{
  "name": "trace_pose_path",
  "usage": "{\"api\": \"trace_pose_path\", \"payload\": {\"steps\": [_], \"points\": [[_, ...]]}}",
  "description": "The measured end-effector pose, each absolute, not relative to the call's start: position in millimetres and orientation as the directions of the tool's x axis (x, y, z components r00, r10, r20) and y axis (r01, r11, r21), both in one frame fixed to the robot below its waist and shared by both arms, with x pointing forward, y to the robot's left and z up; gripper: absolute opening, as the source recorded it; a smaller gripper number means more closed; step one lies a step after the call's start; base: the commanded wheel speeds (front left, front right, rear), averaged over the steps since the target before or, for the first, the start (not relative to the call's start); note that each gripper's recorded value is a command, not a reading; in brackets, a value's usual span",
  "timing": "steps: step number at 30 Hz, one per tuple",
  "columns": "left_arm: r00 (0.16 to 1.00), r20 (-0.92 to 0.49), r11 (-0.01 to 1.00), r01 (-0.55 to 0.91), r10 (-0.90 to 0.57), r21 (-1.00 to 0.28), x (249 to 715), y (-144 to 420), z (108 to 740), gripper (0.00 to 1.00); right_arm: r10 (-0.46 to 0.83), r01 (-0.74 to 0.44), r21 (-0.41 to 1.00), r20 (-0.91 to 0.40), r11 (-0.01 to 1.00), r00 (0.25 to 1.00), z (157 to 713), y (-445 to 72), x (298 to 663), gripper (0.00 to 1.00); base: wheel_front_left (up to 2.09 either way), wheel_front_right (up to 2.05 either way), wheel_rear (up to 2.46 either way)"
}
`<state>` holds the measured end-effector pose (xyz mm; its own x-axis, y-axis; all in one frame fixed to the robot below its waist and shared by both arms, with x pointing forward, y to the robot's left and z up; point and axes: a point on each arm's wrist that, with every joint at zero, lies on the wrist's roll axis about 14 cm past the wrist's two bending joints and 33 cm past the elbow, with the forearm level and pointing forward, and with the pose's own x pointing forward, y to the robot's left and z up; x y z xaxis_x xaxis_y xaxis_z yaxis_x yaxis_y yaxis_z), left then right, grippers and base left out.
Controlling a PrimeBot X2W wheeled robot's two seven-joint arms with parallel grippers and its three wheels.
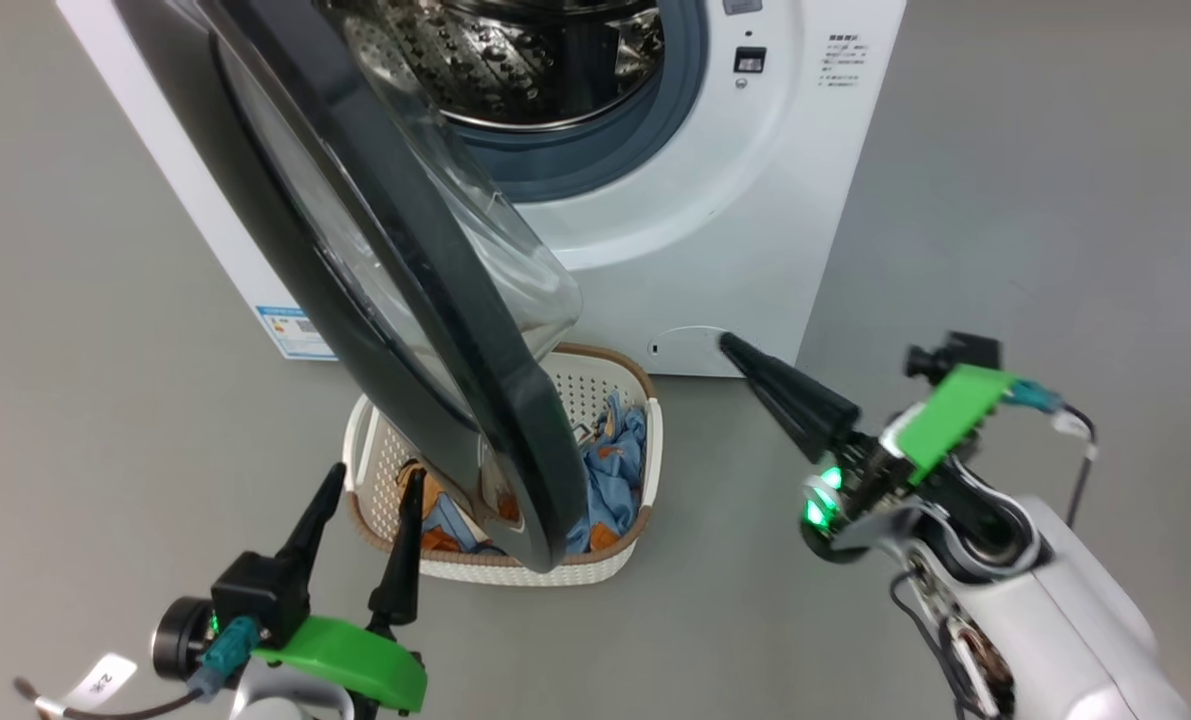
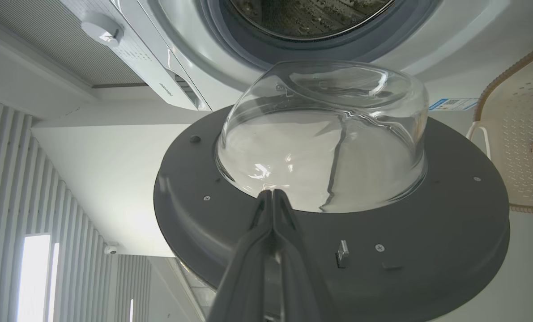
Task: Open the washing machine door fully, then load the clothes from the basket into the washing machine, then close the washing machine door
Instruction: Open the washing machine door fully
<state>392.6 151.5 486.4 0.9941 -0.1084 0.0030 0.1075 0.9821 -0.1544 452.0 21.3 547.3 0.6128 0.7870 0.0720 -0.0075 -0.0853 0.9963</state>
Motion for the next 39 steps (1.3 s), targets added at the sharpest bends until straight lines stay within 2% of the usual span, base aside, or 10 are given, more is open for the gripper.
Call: {"api": "trace_pose_path", "payload": {"steps": [2,3,4,5,6,16,26,29,33,39], "points": [[0.994,-0.001,0.982,0.106,-0.108,-0.157,390.4,151.2,485.0,1.00,0.756,-0.011,0.996,0.075,-0.089,0.650,545.6,8.8,450.6,0.00,0.00,0.00,0.00],[0.994,-0.003,0.982,0.107,-0.109,-0.158,389.1,150.8,484.2,1.00,0.736,-0.010,0.996,0.072,-0.089,0.673,543.2,1.6,449.4,0.14,0.00,0.00,0.00],[0.994,-0.003,0.981,0.107,-0.109,-0.159,388.4,150.7,484.0,1.00,0.718,-0.009,0.997,0.066,-0.083,0.693,540.0,-5.0,447.3,0.45,0.00,0.00,0.00],[0.994,-0.001,0.981,0.108,-0.110,-0.159,388.3,150.2,484.8,1.00,0.701,-0.008,0.997,0.059,-0.076,0.711,536.5,-11.8,444.8,0.63,0.00,0.00,0.00],[0.994,0.002,0.981,0.111,-0.112,-0.159,388.3,149.6,485.8,1.00,0.680,-0.005,0.998,0.051,-0.070,0.731,532.7,-19.0,442.5,1.00,0.00,0.00,0.00],[0.993,0.017,0.980,0.119,-0.117,-0.159,382.9,148.0,490.9,1.00,0.449,0.002,0.998,-0.029,0.061,0.893,502.2,-78.1,411.6,1.00,0.00,0.00,0.00],[0.993,0.023,0.981,0.121,-0.119,-0.150,375.5,150.9,492.3,1.00,0.108,-0.021,0.889,-0.032,0.457,0.994,487.1,-161.6,392.1,1.00,0.00,0.00,0.00],[0.992,0.026,0.981,0.127,-0.125,-0.148,374.7,149.3,493.0,1.00,0.049,-0.016,0.763,-0.020,0.647,0.999,485.3,-193.2,389.3,1.00,0.00,0.00,0.00],[0.991,0.025,0.980,0.135,-0.132,-0.147,374.1,147.7,492.7,1.00,-0.035,0.003,0.551,0.048,0.834,0.998,502.8,-231.7,389.8,1.00,0.00,0.00,0.00],[0.991,0.028,0.980,0.136,-0.133,-0.147,374.5,147.3,493.6,1.00,-0.022,-0.022,0.278,0.156,0.960,0.987,533.1,-222.2,391.3,1.00,0.00,0.00,0.00]]}}
